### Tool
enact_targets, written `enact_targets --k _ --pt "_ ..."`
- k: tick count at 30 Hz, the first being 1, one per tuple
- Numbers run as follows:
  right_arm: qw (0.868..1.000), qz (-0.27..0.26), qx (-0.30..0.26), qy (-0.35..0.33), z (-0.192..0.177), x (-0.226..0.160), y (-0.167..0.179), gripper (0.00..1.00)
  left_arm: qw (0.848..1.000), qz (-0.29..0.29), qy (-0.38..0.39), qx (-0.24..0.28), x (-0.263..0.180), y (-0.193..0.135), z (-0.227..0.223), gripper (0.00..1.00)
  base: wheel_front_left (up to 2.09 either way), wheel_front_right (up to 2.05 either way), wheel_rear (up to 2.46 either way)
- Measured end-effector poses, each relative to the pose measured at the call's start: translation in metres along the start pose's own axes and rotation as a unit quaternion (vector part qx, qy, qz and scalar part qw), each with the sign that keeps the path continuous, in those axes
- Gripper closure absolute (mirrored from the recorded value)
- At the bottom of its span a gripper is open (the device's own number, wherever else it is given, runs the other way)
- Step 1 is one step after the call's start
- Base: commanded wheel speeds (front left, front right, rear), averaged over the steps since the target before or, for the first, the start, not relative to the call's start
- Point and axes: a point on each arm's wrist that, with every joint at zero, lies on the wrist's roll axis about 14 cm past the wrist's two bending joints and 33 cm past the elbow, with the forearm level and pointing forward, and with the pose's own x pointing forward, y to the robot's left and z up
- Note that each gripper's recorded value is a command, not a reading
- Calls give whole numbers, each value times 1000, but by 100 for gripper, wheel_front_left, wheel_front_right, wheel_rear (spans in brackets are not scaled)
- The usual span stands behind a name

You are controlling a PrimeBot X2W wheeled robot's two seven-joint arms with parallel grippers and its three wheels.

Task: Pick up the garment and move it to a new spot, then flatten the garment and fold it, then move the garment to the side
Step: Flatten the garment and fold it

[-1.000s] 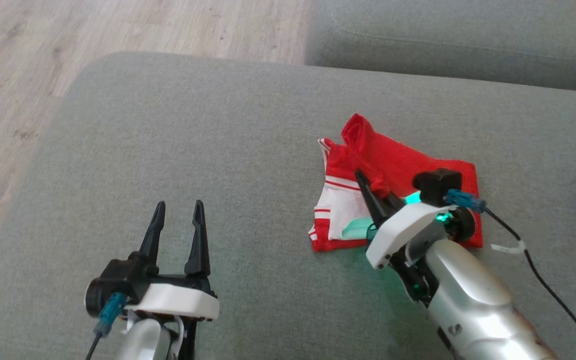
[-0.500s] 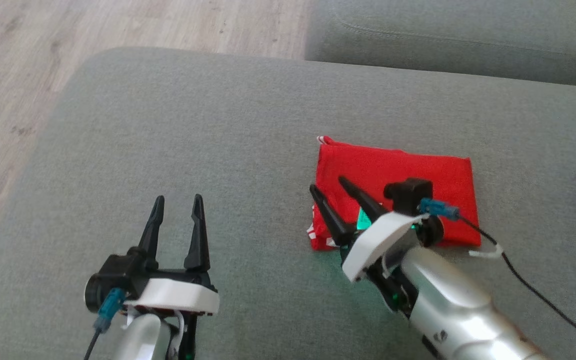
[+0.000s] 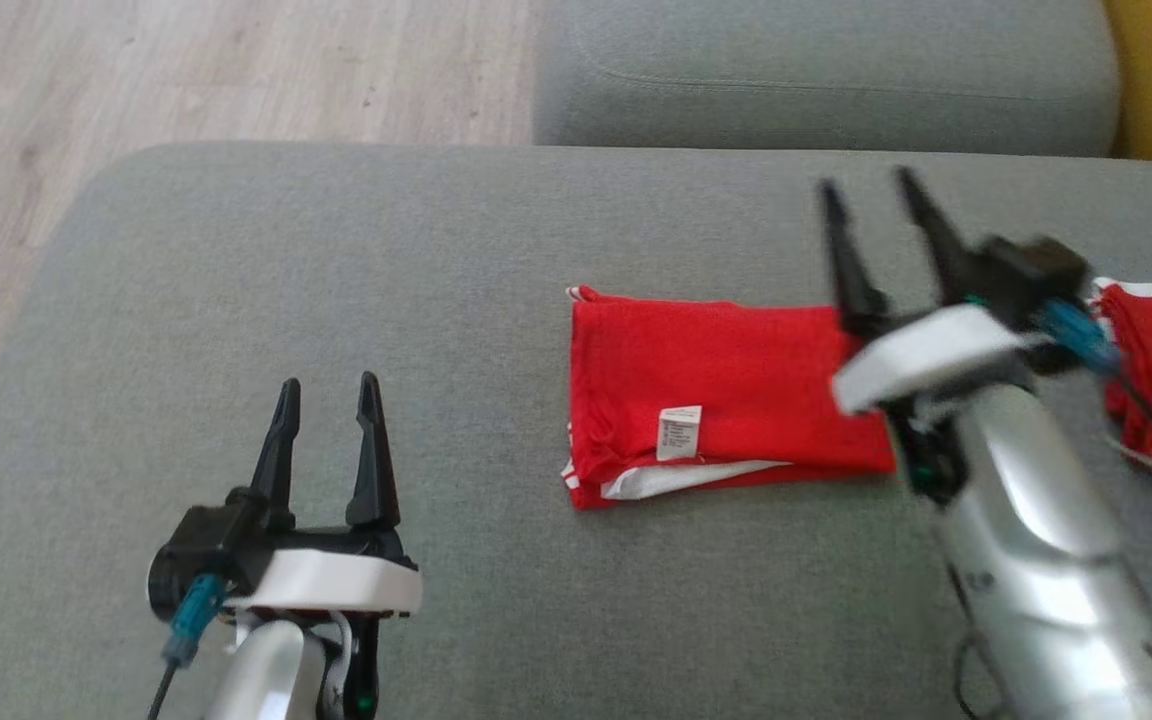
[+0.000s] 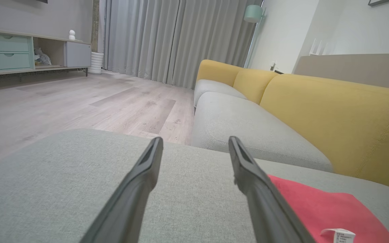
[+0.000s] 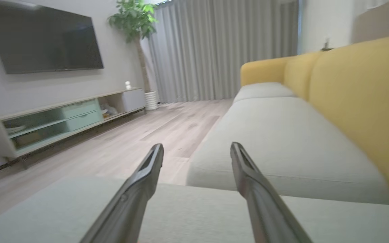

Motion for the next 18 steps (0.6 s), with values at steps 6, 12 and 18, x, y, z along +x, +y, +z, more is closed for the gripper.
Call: enact_targets --k 6,12,18 --pt "992 -111 -37 41 -38 -71 -66 0 1000 -10 14 2 -3 -7 -10 0 0 0 0" --pt "987 -143 -43 56 -52 -110 -77 0 999 -11 27 15 -6 -6 -19 0 0 0 0" --pt "984 -161 -26 68 -63 -135 -79 0 999 -8 41 19 -12 -4 -29 0 0 0 0"
